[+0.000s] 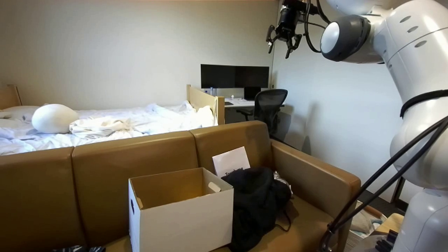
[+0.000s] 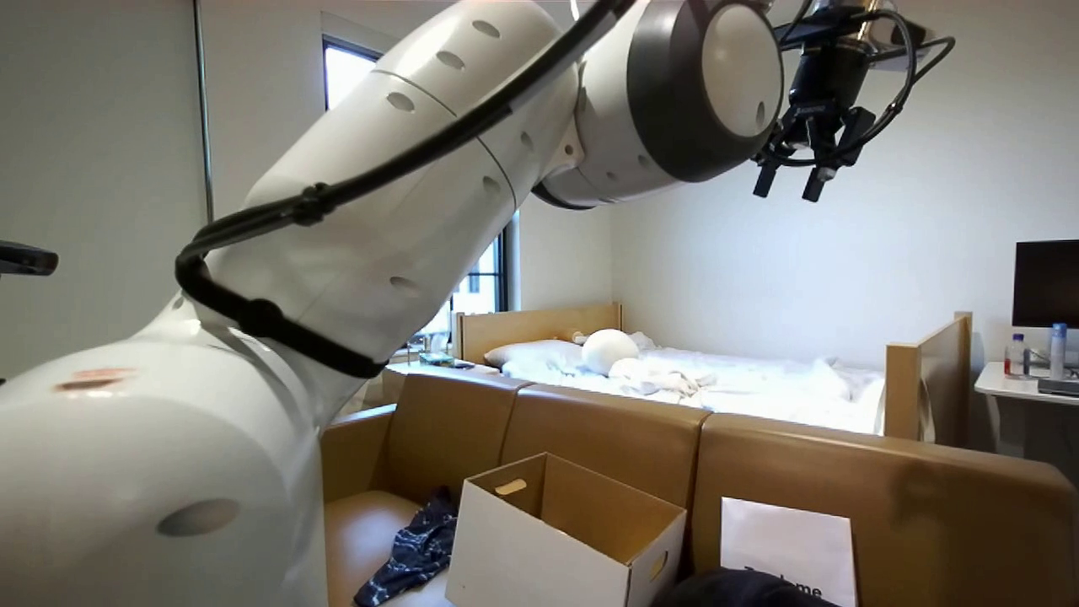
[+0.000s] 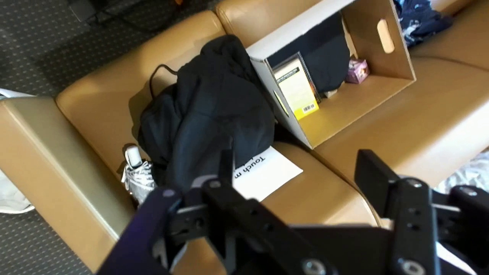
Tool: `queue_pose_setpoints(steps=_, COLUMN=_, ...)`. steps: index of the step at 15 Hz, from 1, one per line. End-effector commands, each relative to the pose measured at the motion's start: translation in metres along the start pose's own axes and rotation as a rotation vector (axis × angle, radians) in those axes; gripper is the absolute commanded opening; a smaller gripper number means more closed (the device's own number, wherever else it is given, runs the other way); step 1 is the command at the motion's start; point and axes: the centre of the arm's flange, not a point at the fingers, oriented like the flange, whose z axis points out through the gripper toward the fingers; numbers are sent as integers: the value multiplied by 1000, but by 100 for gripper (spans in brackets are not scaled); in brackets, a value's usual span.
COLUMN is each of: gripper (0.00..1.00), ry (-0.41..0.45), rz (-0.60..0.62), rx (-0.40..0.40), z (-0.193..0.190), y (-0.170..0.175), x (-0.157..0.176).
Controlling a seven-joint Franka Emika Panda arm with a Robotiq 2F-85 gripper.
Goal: Remove the hoodie from the box and put it on the couch
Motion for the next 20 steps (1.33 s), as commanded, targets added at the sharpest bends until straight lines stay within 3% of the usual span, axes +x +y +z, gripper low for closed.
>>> queue_pose_setpoints(steps=1, gripper=100, ry=-87, rz=-47, rx=-61, z=10, y=-11, x=-19)
queue_pose_setpoints(steps=5, gripper=100, ry=-64, rz=-91, rx=-227, z=52, y=-58, x=-59)
queue_pose_setpoints(steps=8, gripper=100, ry=27, rz=-148, rx=-305, z=89, y=-122, x=-80)
queue_pose_setpoints(steps=11, gripper=100, ry=194, rz=-258, rx=-245, z=119, y=-185, x=-97)
queue_pose_setpoints(steps=13, gripper=100, ry=258, rz=-329, rx=-204, z=136, y=-222, x=-102)
queue_pose_setpoints(steps=17, gripper=100, ry=222, rz=-417, rx=-210, z=187, y=-276, x=-93)
queue_pose_setpoints(steps=19, gripper=100, ry=151, rz=-464, rx=-112, z=223, y=-294, x=-76)
queue_pose_setpoints(steps=20, gripper=100, ry=181, rz=-442, rx=-176, z=171, y=-325, x=-65)
